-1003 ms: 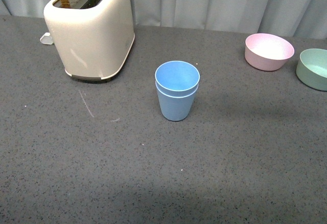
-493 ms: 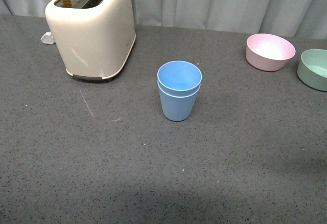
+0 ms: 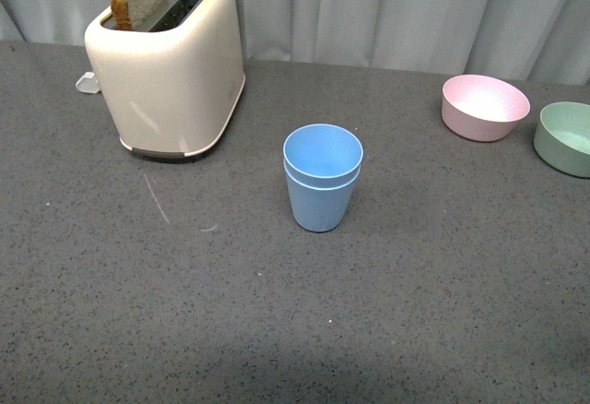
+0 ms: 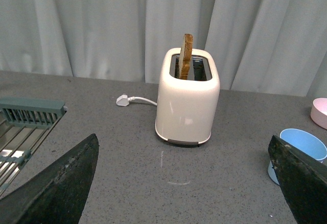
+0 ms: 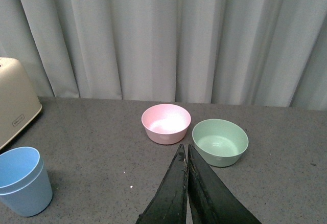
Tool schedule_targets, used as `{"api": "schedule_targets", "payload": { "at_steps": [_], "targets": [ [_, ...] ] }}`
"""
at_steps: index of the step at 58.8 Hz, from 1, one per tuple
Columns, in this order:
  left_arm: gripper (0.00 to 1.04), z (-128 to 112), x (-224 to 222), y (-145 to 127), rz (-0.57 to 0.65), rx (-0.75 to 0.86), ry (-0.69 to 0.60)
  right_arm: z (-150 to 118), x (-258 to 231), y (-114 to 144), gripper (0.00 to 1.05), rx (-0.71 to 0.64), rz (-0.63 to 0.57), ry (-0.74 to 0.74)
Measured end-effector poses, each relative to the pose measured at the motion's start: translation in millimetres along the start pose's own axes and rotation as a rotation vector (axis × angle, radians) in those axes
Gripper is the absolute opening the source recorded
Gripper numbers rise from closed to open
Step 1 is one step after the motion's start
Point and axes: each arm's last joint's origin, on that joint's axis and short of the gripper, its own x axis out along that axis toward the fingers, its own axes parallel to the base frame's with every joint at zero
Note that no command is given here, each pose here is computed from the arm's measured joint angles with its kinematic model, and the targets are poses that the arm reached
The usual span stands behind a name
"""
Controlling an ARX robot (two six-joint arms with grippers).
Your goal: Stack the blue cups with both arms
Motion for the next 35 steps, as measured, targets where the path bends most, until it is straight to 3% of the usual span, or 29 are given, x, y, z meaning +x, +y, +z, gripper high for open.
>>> {"api": "schedule_targets", "payload": {
  "at_steps": [35],
  "targets": [
    [0.98, 0, 0, 0, 0.000, 0.000, 0.000, 5, -25, 0, 0.01, 0.000, 0.000, -0.019]
  ]
}}
